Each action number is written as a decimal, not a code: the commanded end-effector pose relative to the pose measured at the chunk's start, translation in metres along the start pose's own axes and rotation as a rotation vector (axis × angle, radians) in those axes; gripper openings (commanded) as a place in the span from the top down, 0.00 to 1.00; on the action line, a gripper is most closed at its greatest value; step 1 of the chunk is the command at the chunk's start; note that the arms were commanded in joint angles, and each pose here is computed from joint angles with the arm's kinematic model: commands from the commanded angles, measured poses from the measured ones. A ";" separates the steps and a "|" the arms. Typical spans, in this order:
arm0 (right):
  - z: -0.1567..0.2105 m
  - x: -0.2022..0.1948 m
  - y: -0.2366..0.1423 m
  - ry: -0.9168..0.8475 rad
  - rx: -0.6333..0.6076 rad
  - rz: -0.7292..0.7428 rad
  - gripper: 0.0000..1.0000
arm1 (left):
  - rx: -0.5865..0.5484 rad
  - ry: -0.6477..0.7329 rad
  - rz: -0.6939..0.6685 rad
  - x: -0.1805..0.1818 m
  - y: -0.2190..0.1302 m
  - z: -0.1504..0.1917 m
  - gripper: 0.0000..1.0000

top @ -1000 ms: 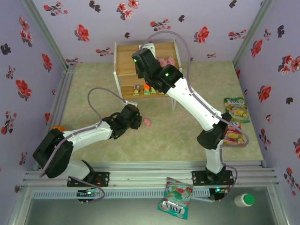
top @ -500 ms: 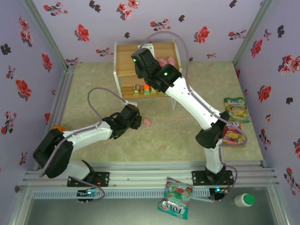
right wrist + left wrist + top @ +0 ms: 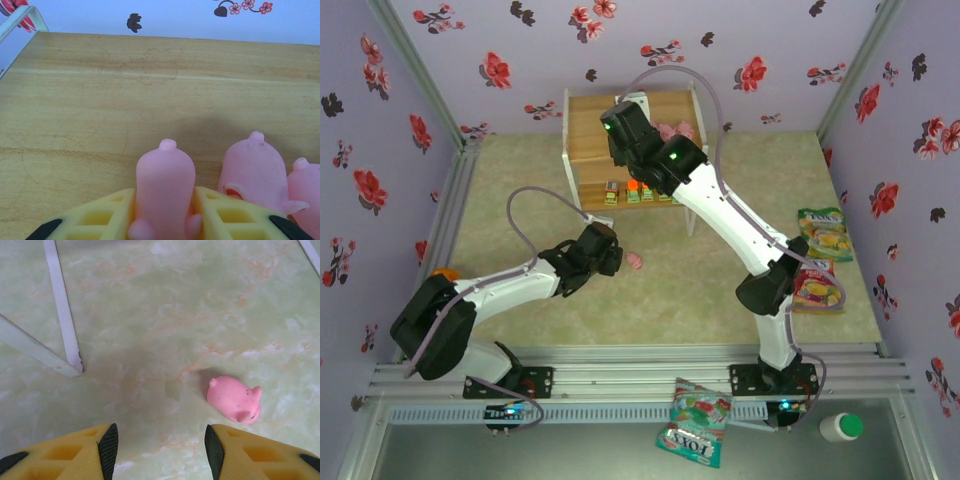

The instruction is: Place and organize the plastic toys onto the shelf

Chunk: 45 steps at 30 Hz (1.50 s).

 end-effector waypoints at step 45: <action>0.003 0.010 -0.002 -0.046 0.044 -0.052 0.58 | -0.013 0.021 0.018 -0.006 -0.001 -0.009 0.47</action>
Point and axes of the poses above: each hand's point on the last joint's axis, 136 mm out from that joint toward the fingers, its own y axis out along the fingers, its own x axis along the line the jaws close on, z = x × y, the point moved 4 cm from there along -y, back along the fingers, and after that the axes turned 8 degrees about y, right-handed, at the moved point
